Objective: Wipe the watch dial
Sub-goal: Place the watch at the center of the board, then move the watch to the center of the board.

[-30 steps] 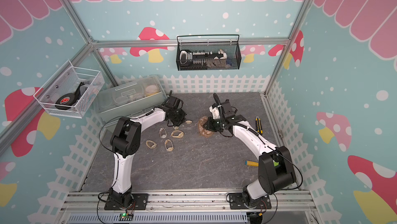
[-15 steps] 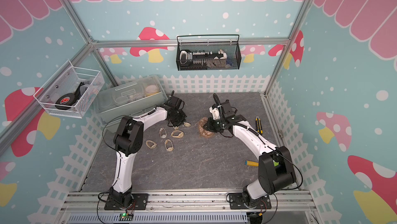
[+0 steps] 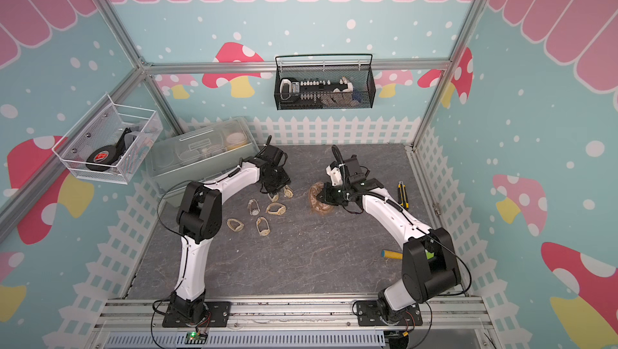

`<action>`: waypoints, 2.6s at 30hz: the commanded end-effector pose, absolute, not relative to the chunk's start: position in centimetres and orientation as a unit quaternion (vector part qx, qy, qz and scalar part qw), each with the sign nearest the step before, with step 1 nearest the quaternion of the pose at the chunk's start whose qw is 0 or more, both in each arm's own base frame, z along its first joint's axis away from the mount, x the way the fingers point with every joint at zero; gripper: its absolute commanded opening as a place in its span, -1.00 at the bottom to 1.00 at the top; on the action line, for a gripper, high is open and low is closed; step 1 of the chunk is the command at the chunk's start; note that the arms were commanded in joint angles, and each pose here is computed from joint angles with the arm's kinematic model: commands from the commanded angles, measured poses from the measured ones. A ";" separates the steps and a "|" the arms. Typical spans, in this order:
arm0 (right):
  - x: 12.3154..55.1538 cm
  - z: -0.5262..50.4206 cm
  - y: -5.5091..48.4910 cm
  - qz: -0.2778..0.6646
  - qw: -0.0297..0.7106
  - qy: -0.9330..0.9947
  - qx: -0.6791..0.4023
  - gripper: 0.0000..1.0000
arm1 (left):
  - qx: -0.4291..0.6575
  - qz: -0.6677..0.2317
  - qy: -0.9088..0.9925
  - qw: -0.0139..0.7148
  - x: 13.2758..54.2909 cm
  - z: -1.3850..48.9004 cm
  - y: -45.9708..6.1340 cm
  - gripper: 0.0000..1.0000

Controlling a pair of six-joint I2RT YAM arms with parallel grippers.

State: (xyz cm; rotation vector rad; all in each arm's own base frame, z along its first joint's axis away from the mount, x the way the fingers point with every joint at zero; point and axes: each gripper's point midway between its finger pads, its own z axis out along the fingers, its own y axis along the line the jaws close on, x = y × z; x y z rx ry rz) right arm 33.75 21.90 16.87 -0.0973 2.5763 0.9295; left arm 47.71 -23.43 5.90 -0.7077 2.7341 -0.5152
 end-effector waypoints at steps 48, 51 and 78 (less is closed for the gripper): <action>22.5 17.0 13.3 0.247 0.222 0.942 0.054 -1.00 | -0.084 -0.261 0.931 0.240 52.8 8.6 -41.1 0.35; 22.0 16.9 13.2 0.248 0.219 0.942 0.059 -1.00 | -0.093 -0.264 0.928 0.244 53.3 7.7 -41.4 0.27; 21.7 16.0 13.2 0.247 0.208 0.945 0.057 -1.00 | -0.138 -0.375 0.876 0.269 57.0 7.1 -44.4 -0.68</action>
